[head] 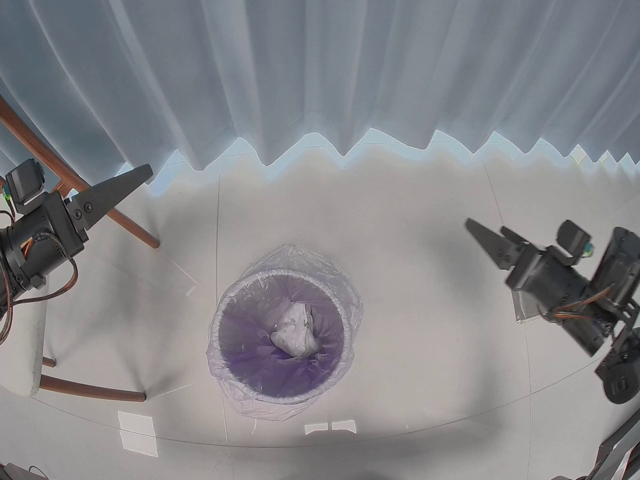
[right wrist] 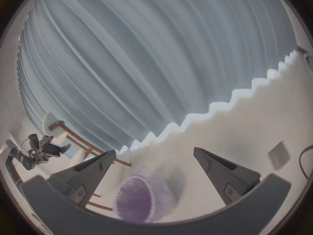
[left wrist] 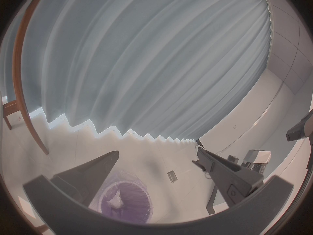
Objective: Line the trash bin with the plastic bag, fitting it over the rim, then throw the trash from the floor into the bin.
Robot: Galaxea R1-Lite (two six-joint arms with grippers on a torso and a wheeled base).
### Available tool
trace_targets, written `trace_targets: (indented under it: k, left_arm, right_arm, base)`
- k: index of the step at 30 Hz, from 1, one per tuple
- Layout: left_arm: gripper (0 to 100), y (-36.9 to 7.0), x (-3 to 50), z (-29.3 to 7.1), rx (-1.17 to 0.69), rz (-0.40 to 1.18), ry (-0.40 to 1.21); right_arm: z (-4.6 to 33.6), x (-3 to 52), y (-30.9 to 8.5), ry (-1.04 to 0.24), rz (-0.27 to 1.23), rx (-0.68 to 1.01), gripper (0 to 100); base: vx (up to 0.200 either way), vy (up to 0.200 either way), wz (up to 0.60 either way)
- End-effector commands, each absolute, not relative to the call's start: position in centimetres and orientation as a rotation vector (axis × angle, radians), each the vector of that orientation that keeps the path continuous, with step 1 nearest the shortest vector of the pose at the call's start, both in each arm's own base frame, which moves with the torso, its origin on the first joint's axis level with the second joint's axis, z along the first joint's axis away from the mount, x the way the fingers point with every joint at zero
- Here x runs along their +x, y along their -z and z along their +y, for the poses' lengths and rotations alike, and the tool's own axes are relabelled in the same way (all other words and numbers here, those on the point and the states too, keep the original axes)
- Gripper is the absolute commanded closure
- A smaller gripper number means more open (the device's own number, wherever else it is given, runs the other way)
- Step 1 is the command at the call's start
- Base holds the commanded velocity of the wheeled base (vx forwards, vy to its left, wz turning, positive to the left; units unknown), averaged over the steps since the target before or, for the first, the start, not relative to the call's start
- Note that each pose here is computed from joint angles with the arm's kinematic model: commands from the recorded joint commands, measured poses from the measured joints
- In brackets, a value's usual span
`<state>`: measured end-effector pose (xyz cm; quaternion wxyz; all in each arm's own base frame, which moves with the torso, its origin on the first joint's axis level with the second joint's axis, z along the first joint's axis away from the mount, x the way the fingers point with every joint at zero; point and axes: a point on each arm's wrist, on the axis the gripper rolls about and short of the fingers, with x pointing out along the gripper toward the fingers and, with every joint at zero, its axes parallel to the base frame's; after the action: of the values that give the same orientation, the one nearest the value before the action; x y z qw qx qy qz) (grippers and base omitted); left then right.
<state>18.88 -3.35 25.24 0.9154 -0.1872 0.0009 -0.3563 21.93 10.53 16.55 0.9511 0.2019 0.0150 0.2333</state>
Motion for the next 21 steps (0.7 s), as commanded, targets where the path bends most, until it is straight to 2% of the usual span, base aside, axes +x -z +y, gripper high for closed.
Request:
trace_targets:
  k: [1, 5, 8, 10, 12, 15, 21]
  left_arm:
    - [0, -24.9, 18.8, -3.5, -0.342, -0.004, 0.74]
    - [0, -24.8, 18.6, -3.5, -0.327, -0.009, 0.736]
    - [0, -24.9, 18.6, -3.5, -0.325, -0.011, 0.737]
    - [0, -24.9, 18.4, -3.5, -0.323, -0.015, 0.739]
    - [0, -24.9, 18.2, -3.5, -0.322, -0.017, 0.741]
    - [0, -25.1, 17.0, -3.7, -0.318, -0.033, 0.767]
    - [0, -25.4, 14.3, -3.5, -0.304, -0.088, 0.783]
  right_arm:
    - [0.0, 5.7, -17.0, -0.025, -0.073, 0.216, 0]
    - [0.1, 0.4, -14.7, -0.031, -0.04, 0.312, 0]
    - [0.1, -2.2, -13.6, -0.041, -0.056, 0.282, 0]
    - [0.1, -3.9, -10.8, -0.046, -0.003, 0.155, 0]
    - [0.1, -3.5, -9.4, -0.03, 0.04, 0.136, 0]
    - [0.0, -2.6, -8.2, -0.002, -0.003, 0.137, 0]
    - [-0.1, -2.4, -8.2, 0.064, -0.027, 0.137, 0]
  base:
    - [0.0, 0.0, 0.0]
    - [0.0, 0.0, 0.0]
    - [0.0, 0.0, 0.0]
    - [0.0, 0.0, 0.0]
    - [0.0, 0.0, 0.0]
    - [0.0, 0.0, 0.0]
    - [0.0, 0.0, 0.0]
